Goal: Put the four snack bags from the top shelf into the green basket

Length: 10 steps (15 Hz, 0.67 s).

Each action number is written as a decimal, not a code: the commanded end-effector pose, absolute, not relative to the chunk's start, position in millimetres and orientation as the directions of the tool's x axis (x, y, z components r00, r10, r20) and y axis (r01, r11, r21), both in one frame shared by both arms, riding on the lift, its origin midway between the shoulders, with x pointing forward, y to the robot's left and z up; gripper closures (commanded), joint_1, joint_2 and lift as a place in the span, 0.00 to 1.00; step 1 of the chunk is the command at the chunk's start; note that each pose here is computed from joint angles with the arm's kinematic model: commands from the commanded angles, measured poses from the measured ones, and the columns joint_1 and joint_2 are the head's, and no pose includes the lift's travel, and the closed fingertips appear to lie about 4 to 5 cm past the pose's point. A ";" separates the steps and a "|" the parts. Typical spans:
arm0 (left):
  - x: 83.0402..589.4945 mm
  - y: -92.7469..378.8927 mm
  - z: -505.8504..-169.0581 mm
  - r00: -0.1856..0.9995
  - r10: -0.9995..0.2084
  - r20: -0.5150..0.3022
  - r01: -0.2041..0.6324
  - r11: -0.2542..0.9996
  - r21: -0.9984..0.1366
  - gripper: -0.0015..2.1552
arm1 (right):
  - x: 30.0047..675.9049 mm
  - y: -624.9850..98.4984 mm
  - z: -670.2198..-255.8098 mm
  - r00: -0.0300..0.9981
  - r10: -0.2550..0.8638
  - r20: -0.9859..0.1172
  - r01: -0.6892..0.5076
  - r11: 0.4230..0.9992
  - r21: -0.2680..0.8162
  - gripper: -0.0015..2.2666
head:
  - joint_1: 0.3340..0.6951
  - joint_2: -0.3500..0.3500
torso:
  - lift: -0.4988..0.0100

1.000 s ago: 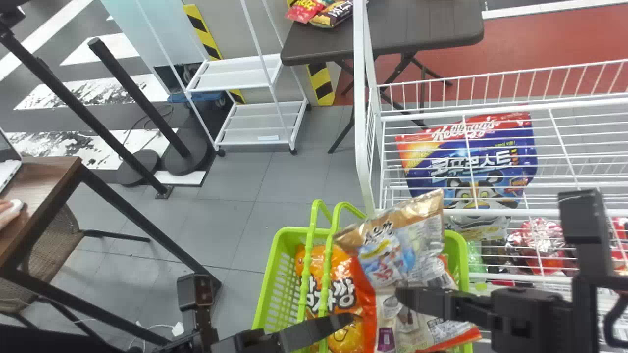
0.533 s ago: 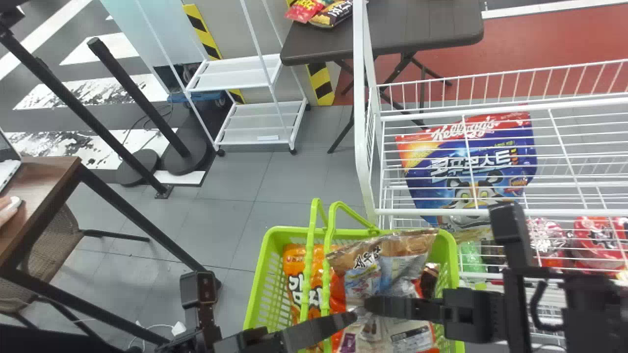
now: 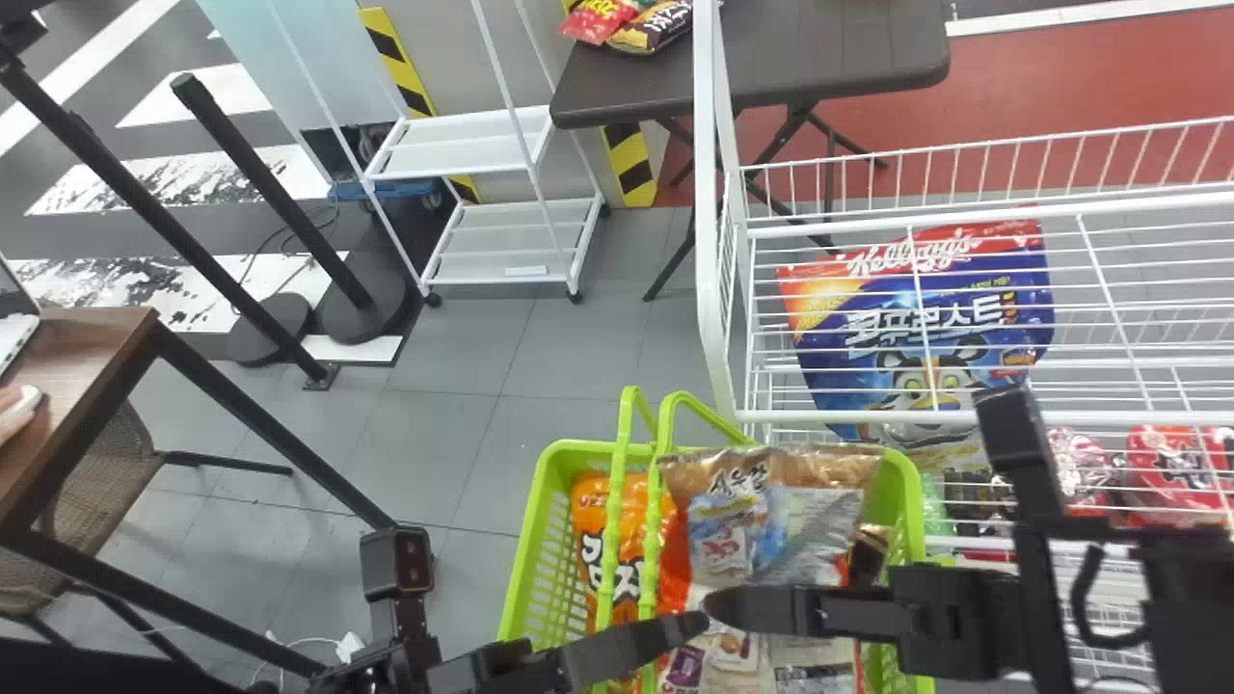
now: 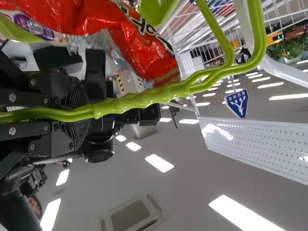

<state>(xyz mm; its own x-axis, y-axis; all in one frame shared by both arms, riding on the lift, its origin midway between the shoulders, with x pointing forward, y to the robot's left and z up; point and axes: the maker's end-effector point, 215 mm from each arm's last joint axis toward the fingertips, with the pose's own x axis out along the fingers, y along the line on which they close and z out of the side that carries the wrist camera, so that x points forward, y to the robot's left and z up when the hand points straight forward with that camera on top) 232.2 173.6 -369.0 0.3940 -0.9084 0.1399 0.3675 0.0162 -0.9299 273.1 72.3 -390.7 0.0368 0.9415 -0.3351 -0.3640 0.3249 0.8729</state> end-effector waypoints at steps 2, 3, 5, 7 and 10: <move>232.4 173.3 -368.9 0.393 -0.909 0.142 0.368 0.014 -0.930 1.00 | 260.1 42.0 -369.3 -0.012 0.944 -0.329 -0.357 0.303 0.884 0.02 | 1.00 1.00 | 0.98; 232.2 173.8 -369.2 0.393 -0.908 0.144 0.366 0.011 -0.930 1.00 | 271.8 31.5 -357.6 0.033 0.945 -0.326 -0.383 0.313 0.869 0.02 | 1.00 1.00 | 0.98; 231.9 174.0 -369.7 0.394 -0.908 0.145 0.364 0.010 -0.931 1.00 | 293.9 -1.4 -366.8 0.151 0.896 -0.417 -0.411 0.441 0.798 0.02 | 1.00 1.00 | 0.98; 231.8 173.9 -370.4 0.395 -0.907 0.144 0.363 0.010 -0.932 1.00 | 351.5 -38.8 -389.2 0.402 0.770 -0.495 -0.403 0.635 0.659 0.01 | 1.00 1.00 | 0.98; 231.6 174.1 -371.3 0.396 -0.907 0.144 0.360 0.009 -0.933 1.00 | 409.5 -100.1 -409.2 0.665 0.538 -0.518 -0.330 0.834 0.443 0.01 | 1.00 0.86 | 0.98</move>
